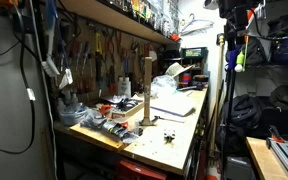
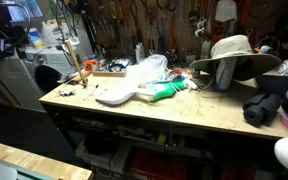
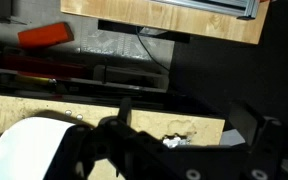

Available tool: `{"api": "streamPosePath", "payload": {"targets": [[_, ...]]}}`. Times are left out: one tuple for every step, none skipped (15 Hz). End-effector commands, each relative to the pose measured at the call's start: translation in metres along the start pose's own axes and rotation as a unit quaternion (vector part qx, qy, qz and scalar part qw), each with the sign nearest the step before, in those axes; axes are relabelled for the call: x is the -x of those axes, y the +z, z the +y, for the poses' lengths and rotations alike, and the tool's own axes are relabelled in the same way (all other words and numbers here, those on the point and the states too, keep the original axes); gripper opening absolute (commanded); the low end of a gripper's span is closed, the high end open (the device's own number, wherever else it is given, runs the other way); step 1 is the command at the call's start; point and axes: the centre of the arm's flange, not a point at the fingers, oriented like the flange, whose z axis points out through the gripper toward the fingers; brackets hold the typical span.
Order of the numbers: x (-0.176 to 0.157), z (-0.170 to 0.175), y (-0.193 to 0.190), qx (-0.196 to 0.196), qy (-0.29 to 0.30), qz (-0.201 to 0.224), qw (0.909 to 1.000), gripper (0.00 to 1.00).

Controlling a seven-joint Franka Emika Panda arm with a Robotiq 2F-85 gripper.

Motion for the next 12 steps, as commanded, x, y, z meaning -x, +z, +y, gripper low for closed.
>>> {"api": "streamPosePath", "payload": {"targets": [[0.0000, 0.0000, 0.0000, 0.000, 0.000, 0.000, 1.0000, 1.00], [0.0000, 0.0000, 0.0000, 0.000, 0.000, 0.000, 1.0000, 1.00], [0.0000, 0.0000, 0.0000, 0.000, 0.000, 0.000, 1.0000, 1.00], [0.0000, 0.0000, 0.0000, 0.000, 0.000, 0.000, 1.0000, 1.00], [0.0000, 0.0000, 0.0000, 0.000, 0.000, 0.000, 1.0000, 1.00], [0.0000, 0.0000, 0.0000, 0.000, 0.000, 0.000, 1.0000, 1.00], [0.0000, 0.0000, 0.0000, 0.000, 0.000, 0.000, 1.0000, 1.00], [0.0000, 0.0000, 0.0000, 0.000, 0.000, 0.000, 1.0000, 1.00], [0.0000, 0.0000, 0.0000, 0.000, 0.000, 0.000, 1.0000, 1.00], [0.0000, 0.0000, 0.0000, 0.000, 0.000, 0.000, 1.0000, 1.00], [0.0000, 0.0000, 0.0000, 0.000, 0.000, 0.000, 1.0000, 1.00], [-0.0036, -0.0032, 0.0046, -0.006, -0.023, -0.014, 0.9996, 1.00]]}}
